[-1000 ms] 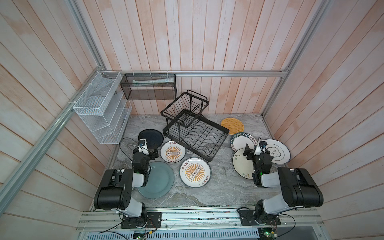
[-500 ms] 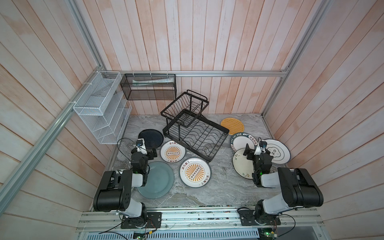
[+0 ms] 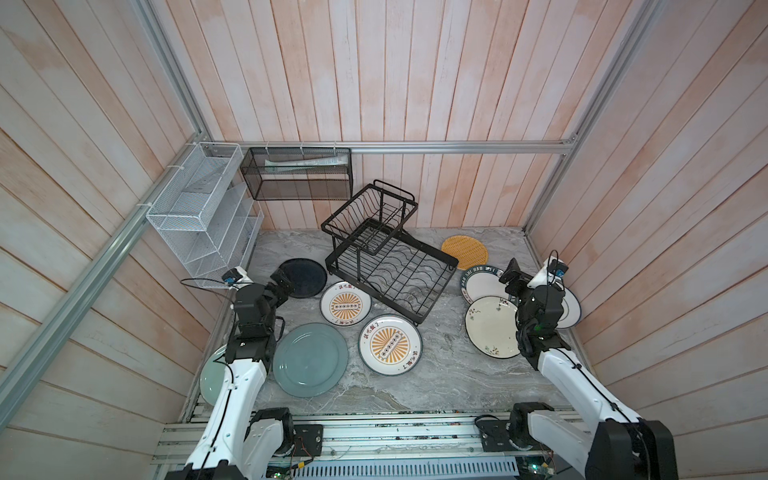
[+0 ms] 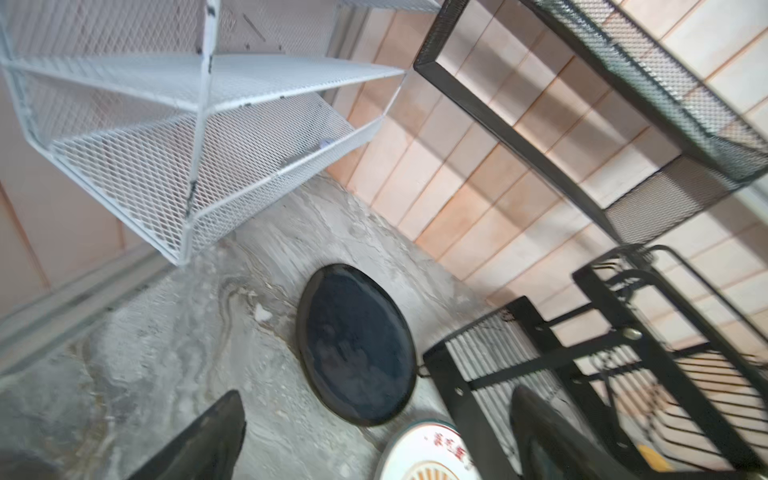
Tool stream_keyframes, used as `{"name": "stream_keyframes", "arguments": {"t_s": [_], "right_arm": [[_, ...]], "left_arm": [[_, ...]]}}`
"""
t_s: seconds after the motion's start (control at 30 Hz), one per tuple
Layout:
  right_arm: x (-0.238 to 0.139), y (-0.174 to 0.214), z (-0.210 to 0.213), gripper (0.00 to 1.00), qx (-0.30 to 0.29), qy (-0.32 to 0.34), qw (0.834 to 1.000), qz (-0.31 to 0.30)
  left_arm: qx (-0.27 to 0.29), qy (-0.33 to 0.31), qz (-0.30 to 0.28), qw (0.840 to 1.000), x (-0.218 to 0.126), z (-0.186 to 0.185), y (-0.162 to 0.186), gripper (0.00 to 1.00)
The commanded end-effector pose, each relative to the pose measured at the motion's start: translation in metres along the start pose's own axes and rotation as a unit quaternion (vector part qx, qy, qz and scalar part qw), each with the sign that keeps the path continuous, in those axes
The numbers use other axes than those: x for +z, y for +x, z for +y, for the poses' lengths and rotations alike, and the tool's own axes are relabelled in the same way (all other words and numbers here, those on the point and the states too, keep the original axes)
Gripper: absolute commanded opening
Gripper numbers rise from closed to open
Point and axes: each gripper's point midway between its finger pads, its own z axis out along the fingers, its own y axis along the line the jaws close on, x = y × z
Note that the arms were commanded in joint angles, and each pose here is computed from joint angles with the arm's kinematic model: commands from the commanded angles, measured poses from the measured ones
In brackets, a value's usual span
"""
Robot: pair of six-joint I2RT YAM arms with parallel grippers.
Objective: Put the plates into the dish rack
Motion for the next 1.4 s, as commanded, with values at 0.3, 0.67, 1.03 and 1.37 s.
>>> {"name": "stream_keyframes", "arguments": {"t_s": [0.3,0.67,1.03,1.37], "right_arm": [[-0.027,0.072,-0.068,0.97,0.111,0.044,0.98,0.161],[-0.047,0.122,-0.147,0.91,0.268,0.094,0.937,0.202],[-0.061,0.15,-0.155,0.93,0.303,0.09,0.919,0.235],[-0.066,0.182,-0.15,0.92,0.319,0.077,0.895,0.302]], "left_arm": [[0.029,0.297,0.259,0.919,-0.061,-0.098,0.097,1.0],[0.042,0.373,0.311,0.873,-0.074,-0.124,0.123,1.0],[0.043,0.393,0.3,0.868,-0.082,-0.13,0.118,1.0],[0.047,0.398,0.287,0.87,-0.088,-0.131,0.114,1.0]]}}
